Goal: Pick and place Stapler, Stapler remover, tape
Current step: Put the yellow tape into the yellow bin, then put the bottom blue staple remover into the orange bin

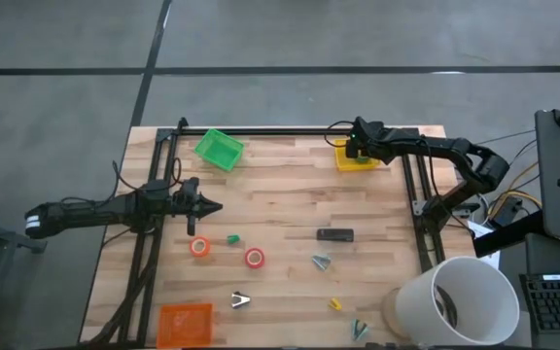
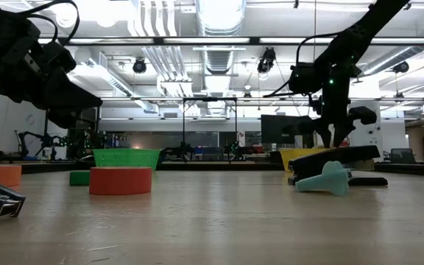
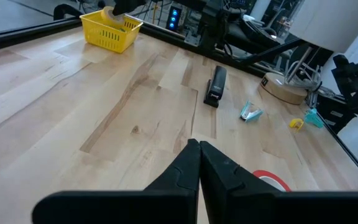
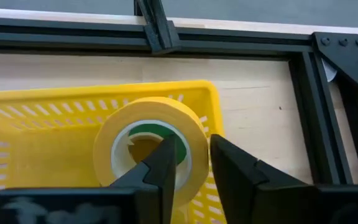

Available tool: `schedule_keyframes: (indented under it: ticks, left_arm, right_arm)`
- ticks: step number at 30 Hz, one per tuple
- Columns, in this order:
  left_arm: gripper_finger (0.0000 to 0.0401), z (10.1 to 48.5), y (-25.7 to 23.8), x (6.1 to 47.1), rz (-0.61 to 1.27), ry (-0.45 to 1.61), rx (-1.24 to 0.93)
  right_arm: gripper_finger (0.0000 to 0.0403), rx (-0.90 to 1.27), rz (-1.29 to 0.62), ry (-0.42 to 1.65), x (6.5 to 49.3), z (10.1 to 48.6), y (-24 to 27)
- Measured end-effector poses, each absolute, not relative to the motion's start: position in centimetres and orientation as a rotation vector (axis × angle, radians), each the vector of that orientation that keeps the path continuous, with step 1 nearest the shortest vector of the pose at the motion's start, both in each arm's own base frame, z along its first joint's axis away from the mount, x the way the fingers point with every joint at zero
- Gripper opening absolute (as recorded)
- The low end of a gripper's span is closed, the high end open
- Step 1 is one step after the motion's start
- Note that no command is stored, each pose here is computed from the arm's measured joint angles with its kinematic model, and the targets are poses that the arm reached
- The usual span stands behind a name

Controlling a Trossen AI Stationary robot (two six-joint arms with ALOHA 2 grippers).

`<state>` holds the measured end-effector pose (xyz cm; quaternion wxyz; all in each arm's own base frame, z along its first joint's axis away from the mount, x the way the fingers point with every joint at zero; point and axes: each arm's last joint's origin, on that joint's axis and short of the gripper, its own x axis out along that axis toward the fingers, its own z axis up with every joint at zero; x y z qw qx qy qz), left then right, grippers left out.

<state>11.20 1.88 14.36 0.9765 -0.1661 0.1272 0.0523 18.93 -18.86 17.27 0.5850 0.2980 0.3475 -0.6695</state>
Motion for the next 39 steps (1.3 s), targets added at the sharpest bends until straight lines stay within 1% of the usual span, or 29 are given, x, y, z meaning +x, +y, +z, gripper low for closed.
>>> schedule_keyframes:
  ticks: [3,9,15,18,23,27,31,35,39]
  left_arm:
    - [0.0012,14.4,1.9,11.2,0.105,0.256,-0.335]
    - [0.0012,14.4,1.9,11.2,0.105,0.256,-0.335]
    - [0.0012,14.4,1.9,11.2,0.105,0.256,-0.335]
    - [0.0012,14.4,1.9,11.2,0.105,0.256,-0.335]
    - [0.0012,14.4,1.9,11.2,0.105,0.256,-0.335]
    - [0.0012,14.4,1.9,11.2,0.105,0.256,-0.335]
    - [0.0012,14.4,1.9,11.2,0.105,0.256,-0.335]
    - [0.0012,14.4,1.9,11.2,0.105,0.256,-0.335]
    - [0.0012,14.4,1.9,11.2,0.105,0.256,-0.335]
  right_arm:
    - [0.0122,0.691,-1.558,0.813,18.9,17.3,-18.9]
    - [0.0152,0.604,-1.473,0.849,19.7,17.4,-18.6]
    - [0.0161,0.625,-1.447,0.848,19.8,17.4,-18.7]
    - [0.0152,0.613,-1.427,0.864,19.8,17.4,-18.6]
    - [0.0118,0.663,-1.355,0.872,19.9,17.3,-18.7]
    - [0.0090,0.709,-1.339,0.869,19.5,17.3,-19.1]
    - [0.0064,0.702,-1.343,0.872,19.5,17.3,-19.2]
    - [0.0050,0.692,-1.336,0.878,19.5,17.4,-19.1]
    - [0.0048,0.651,-1.289,0.898,19.7,17.7,-18.7]
